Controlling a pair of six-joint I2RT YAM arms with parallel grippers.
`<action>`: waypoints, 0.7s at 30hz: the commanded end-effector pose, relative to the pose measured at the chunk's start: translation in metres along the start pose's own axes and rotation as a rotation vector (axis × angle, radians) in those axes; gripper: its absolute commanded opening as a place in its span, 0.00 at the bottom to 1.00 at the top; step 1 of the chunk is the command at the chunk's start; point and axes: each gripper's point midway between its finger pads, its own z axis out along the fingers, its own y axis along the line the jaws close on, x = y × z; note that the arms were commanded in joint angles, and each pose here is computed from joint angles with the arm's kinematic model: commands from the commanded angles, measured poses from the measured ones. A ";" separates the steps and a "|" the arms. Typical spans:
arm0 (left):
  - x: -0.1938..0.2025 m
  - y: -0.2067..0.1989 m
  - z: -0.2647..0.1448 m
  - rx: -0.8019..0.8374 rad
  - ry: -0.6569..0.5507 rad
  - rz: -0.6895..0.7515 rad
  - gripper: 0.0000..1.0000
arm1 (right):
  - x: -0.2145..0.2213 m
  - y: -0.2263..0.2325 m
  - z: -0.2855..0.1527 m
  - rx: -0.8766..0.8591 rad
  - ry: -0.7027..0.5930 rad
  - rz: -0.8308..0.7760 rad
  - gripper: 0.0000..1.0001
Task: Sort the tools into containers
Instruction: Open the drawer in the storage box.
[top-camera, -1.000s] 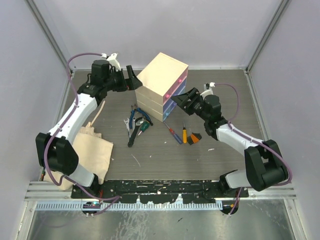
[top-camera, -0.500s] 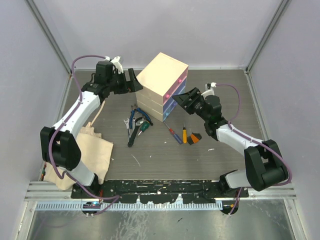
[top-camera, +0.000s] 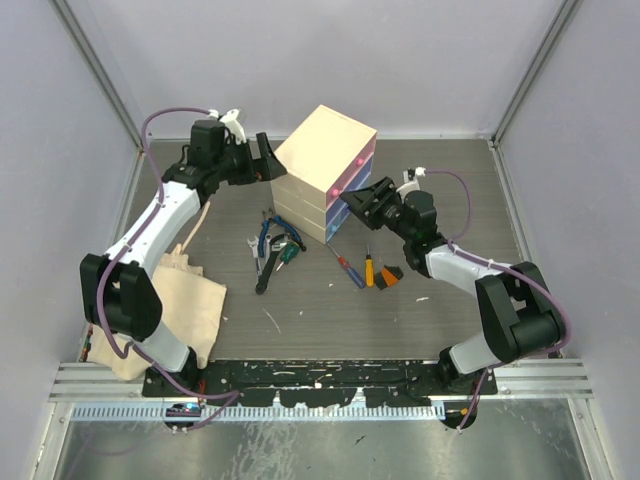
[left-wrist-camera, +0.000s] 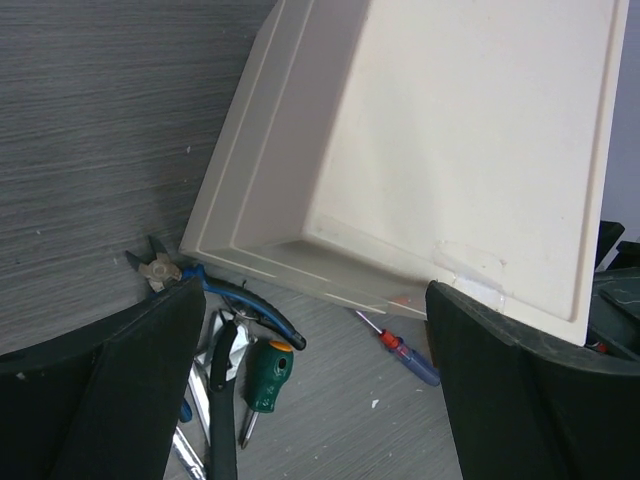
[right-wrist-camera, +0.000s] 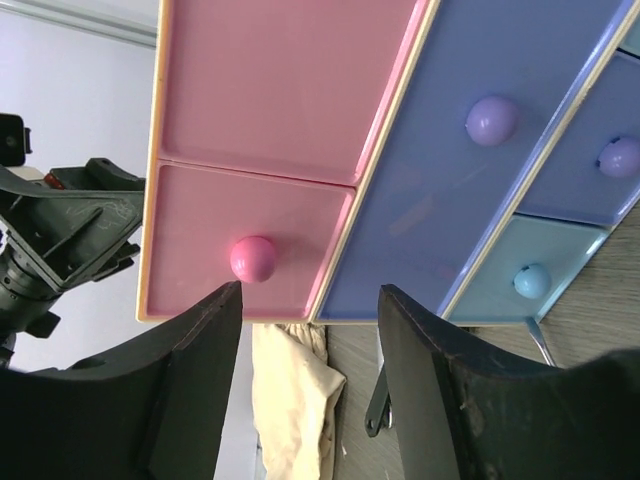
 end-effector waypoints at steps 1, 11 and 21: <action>-0.047 -0.031 -0.016 0.082 -0.138 0.017 0.93 | -0.012 0.040 0.000 -0.135 -0.030 -0.020 0.61; -0.061 -0.035 -0.008 0.107 -0.183 0.020 0.94 | -0.009 0.034 -0.008 -0.102 -0.032 -0.038 0.61; -0.031 -0.020 0.020 0.094 -0.063 -0.002 0.82 | -0.013 0.032 -0.015 -0.079 -0.063 -0.071 0.61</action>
